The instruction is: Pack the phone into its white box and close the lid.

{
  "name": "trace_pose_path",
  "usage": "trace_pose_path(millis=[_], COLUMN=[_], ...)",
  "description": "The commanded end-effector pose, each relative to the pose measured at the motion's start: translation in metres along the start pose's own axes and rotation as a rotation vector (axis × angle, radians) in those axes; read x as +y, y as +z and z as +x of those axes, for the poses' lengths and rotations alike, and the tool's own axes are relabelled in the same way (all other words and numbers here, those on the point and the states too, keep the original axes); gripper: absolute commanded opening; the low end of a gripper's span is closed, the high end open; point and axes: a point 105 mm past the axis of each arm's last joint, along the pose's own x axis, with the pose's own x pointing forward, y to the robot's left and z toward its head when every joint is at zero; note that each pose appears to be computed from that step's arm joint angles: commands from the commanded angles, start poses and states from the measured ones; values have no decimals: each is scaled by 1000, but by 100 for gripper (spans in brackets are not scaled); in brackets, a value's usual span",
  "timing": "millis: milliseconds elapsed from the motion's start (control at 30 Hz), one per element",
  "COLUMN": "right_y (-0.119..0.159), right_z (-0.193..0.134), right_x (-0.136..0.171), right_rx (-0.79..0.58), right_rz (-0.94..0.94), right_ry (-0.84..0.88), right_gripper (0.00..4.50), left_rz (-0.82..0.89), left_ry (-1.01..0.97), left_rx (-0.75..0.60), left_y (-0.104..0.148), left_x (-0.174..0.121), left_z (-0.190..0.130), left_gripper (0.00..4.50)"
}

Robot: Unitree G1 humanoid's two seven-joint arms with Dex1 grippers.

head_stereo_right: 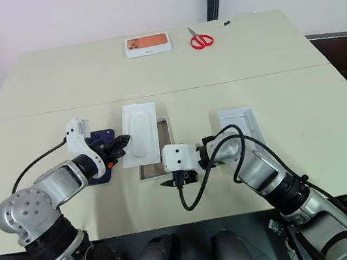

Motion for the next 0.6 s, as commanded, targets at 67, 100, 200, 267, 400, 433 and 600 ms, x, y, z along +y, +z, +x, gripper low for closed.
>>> trace_pose_path(millis=[67,100,200,267,400,433,600], right_y=[23,22,18,13,2,1,0], right_z=[-28,-35,-50,-59,-68,-69,-69], right_x=[-8,-8,-6,-6,-7,-8,-10], right_rx=[-124,-133,-132,-118,-81,-79,-82], right_rz=[41,63,109,130,145,146,148], right_ry=[-32,-32,-38,-44,-75,-79,-96], right_gripper=[324,324,324,324,324,324,324], left_rz=[18,9,-19,-36,-48,-49,-39], left_ry=[26,46,91,110,115,116,131], left_rx=[-18,-16,-12,-2,15,18,35], left_y=[0,-2,-7,-14,-23,-24,-28], left_x=[-7,-6,-5,-5,-11,-12,-11], left_z=[1,2,5,7,10,11,11], left_gripper=[0,0,0,0,0,0,0])
